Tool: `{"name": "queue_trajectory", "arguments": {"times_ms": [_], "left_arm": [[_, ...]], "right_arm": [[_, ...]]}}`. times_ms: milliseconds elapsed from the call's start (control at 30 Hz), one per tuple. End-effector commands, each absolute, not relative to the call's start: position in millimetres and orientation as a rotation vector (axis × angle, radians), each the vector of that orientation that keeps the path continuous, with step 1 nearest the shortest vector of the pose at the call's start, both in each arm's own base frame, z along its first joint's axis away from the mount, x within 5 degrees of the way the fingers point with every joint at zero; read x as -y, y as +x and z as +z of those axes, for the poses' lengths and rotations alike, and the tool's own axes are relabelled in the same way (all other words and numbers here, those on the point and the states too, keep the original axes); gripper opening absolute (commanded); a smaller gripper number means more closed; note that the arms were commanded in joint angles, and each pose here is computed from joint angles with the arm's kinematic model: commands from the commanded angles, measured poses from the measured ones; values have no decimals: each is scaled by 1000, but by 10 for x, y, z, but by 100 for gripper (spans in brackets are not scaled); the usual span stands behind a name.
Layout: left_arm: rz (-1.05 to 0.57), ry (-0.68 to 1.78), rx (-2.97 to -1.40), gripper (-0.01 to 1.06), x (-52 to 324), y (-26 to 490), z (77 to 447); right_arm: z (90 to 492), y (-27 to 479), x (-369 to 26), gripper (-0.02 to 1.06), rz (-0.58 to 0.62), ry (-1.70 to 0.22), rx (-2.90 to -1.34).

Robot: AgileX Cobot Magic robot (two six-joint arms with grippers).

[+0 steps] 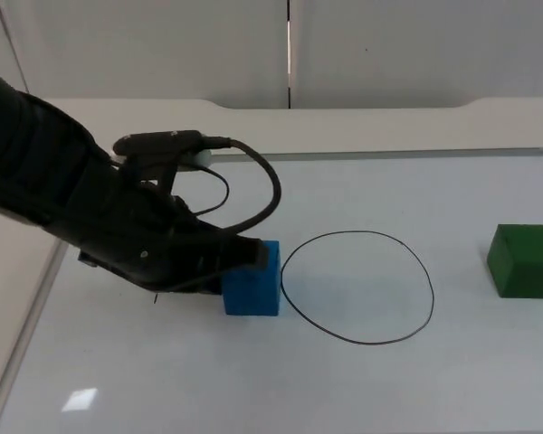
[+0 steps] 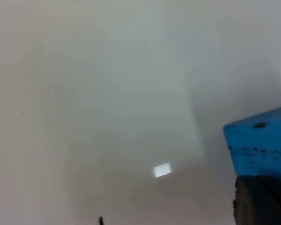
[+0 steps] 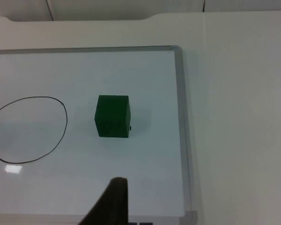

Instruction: Push the two cubes into the marked area.

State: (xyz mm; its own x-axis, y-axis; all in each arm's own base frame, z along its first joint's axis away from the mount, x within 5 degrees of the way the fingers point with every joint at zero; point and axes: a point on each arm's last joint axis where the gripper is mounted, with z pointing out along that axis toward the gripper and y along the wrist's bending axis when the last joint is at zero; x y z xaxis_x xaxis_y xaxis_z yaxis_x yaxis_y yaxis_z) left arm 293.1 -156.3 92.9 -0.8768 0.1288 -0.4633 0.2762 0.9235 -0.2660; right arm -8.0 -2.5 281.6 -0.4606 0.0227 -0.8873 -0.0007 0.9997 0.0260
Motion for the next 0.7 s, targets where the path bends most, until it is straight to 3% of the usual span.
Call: {"name": "queue_trajectory", "arguments": {"times_ms": [0,667], "left_arm": [[-460,295,-2618,0,1614,2953,961],[-487,347,-2610,0,1783,2883,978]], "right_arm": [[2804,-74,22,105,34,12,-2045],[2804,-74,22,105,34,12,-2045]]}}
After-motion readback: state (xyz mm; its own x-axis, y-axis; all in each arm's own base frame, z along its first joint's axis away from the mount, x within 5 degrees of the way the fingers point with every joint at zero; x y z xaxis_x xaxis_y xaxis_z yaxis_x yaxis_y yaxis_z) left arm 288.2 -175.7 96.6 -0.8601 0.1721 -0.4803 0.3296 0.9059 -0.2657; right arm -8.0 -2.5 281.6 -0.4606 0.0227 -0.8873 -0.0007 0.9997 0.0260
